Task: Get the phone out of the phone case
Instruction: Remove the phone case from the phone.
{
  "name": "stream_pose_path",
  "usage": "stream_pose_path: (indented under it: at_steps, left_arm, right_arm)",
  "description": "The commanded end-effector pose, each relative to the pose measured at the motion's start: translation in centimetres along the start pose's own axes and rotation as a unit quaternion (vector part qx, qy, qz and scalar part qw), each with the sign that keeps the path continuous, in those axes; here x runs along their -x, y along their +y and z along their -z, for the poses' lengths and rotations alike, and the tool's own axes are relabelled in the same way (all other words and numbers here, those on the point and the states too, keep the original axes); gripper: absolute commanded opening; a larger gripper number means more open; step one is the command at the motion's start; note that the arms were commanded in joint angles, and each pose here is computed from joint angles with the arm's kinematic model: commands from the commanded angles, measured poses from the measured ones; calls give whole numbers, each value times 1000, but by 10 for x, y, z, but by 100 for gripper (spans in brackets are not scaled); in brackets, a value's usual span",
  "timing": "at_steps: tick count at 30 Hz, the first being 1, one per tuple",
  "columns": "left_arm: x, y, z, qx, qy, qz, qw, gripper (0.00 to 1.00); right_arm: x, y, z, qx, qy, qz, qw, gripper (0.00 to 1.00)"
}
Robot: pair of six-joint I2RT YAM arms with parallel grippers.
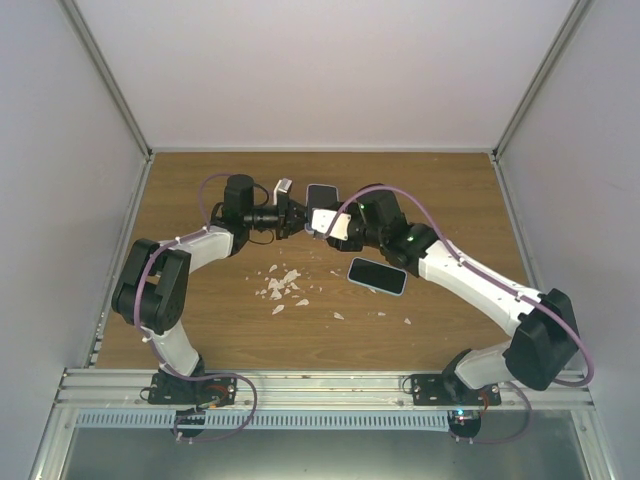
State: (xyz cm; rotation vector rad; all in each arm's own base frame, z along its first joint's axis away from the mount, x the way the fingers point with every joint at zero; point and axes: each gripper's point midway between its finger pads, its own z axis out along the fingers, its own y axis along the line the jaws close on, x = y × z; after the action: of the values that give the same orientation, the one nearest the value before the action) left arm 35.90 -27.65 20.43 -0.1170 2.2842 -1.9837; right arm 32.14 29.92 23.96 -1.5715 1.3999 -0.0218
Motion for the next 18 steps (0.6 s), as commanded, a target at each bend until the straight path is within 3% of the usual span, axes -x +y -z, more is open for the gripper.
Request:
stream_pose_path:
  at_steps: [1,11,18]
  left_arm:
    - [-3,-24,-1,-31,18,-56,998,0]
    - [-1,-18,-3,-29,21,-48,998,0]
    - [-1,-21,-3,-33,22,-47,998,0]
  right_arm:
    - [11,-27,1,-45,-4,1,999,50]
    - [13,-34,2,-59,-3,5,998,39]
    - [-8,-10,-9,-73,32,66,995,35]
